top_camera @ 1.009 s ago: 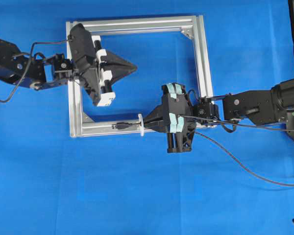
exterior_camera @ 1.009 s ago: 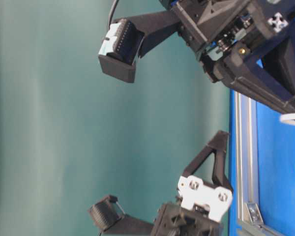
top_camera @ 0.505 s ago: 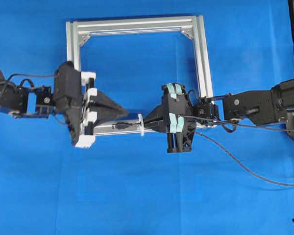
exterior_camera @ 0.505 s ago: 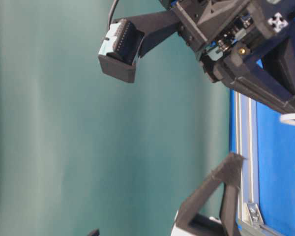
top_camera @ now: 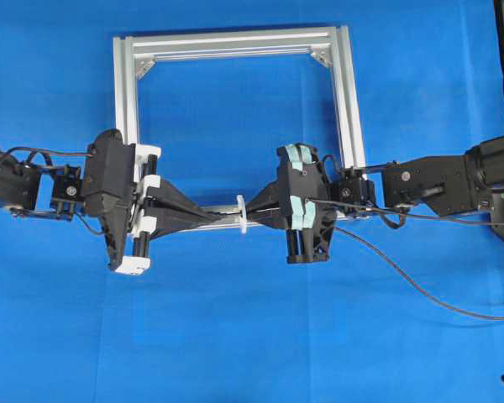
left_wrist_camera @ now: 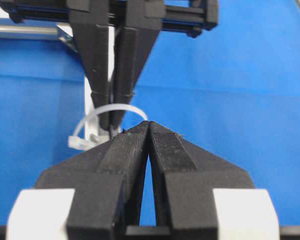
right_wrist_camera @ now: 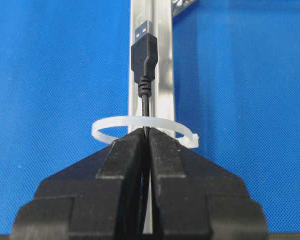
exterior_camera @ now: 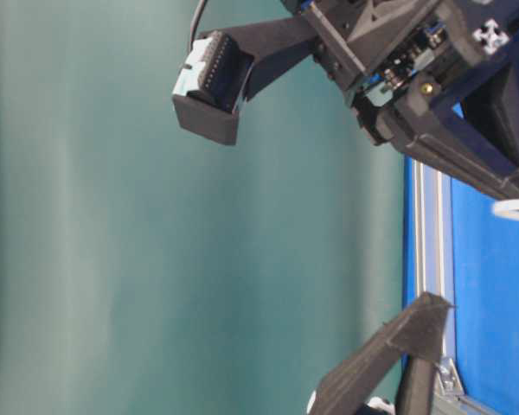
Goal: Insert the wire through the string loop located in the center.
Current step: 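Move the left gripper toward the plug emerging from the loop, then grasp the USB plug with the left gripper on the far side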
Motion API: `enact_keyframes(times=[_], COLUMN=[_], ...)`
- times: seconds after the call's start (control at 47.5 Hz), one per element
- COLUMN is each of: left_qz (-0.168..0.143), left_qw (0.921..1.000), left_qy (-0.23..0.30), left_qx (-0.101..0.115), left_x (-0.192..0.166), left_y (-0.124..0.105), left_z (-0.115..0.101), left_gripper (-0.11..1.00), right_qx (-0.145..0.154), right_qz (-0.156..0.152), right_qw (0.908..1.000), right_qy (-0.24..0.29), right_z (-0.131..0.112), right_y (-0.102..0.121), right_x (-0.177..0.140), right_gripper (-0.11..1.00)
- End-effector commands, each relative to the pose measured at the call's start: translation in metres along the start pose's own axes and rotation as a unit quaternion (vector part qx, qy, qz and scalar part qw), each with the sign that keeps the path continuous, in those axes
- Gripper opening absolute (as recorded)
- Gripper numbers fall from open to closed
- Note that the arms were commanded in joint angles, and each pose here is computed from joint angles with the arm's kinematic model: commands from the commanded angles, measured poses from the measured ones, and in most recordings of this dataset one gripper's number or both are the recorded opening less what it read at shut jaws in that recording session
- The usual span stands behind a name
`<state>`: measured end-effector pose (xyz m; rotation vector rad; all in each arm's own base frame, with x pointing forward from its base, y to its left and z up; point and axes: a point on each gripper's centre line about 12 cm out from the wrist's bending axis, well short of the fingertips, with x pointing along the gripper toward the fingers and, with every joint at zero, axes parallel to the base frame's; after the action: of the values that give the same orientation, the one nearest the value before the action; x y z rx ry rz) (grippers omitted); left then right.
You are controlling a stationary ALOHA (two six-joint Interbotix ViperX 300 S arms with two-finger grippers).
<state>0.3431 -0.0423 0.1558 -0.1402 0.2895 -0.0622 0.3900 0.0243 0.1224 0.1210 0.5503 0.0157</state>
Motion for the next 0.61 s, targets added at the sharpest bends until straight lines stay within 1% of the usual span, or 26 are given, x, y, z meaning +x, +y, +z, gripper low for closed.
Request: enact_keyframes(times=[0.0, 0.336, 0.379, 0.421, 0.463, 0.589], left_qz=[0.001, 0.005, 0.005, 0.004, 0.004, 0.004], left_qw=[0.9999, 1.0, 1.0, 1.0, 1.0, 1.0], left_qy=[-0.016, -0.004, -0.003, -0.004, -0.004, -0.003], left_qx=[0.0, 0.0, 0.0, -0.001, -0.001, 0.001], left_x=[0.001, 0.0009, 0.0012, 0.0014, 0.0017, 0.0019], left_y=[0.0011, 0.0034, 0.0034, 0.0033, 0.0032, 0.0027], left_z=[0.0112, 0.0083, 0.0085, 0.009, 0.0094, 0.0088], left_gripper=[0.0, 0.01, 0.04, 0.11, 0.21, 0.61], right_qx=[0.0, -0.002, -0.002, -0.002, -0.002, -0.002], right_qz=[0.004, 0.005, 0.005, 0.005, 0.005, 0.005], right_qw=[0.9998, 0.9998, 0.9998, 0.9998, 0.9998, 0.9998], right_qy=[-0.018, -0.019, -0.019, -0.019, -0.019, -0.019], right_z=[0.0122, 0.0123, 0.0124, 0.0124, 0.0124, 0.0123], right_y=[0.003, 0.0037, 0.0037, 0.0037, 0.0037, 0.0037], right_x=[-0.0016, -0.0016, -0.0016, -0.0016, -0.0016, -0.0016], right_gripper=[-0.02, -0.02, -0.02, -0.02, -0.02, -0.02])
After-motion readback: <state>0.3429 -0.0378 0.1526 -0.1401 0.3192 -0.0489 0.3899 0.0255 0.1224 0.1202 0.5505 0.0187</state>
